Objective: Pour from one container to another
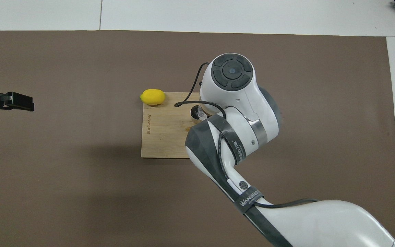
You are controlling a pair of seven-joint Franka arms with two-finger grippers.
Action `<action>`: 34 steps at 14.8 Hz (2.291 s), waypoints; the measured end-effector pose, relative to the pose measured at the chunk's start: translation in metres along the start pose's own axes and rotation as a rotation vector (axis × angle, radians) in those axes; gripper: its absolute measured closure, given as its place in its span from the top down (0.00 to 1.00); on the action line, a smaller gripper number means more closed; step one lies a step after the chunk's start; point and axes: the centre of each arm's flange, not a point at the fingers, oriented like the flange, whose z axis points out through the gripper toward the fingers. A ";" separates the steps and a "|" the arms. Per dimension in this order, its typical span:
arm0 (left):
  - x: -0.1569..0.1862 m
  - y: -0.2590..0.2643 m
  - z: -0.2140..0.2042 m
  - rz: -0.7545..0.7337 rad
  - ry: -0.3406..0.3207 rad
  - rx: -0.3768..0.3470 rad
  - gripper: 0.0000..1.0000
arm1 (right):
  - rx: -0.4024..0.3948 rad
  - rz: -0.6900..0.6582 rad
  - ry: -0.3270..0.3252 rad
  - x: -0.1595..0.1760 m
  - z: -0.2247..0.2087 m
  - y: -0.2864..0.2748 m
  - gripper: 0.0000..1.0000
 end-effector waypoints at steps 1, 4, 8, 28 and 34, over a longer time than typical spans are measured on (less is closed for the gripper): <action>0.000 0.000 0.000 0.000 0.000 0.000 1.00 | 0.001 -0.001 0.003 0.000 0.000 0.000 0.51; 0.000 0.000 0.000 0.000 0.000 0.000 1.00 | 0.005 -0.006 0.013 0.000 0.000 0.000 0.51; 0.000 0.000 0.000 -0.001 0.000 0.000 1.00 | 0.007 -0.008 0.014 -0.002 0.000 0.001 0.51; -0.001 0.001 -0.002 -0.031 0.002 0.000 1.00 | -0.022 0.132 -0.338 0.080 -0.021 -0.039 0.51; -0.001 0.000 -0.002 -0.032 0.002 0.000 1.00 | 0.029 0.098 -0.576 0.210 -0.022 -0.059 0.51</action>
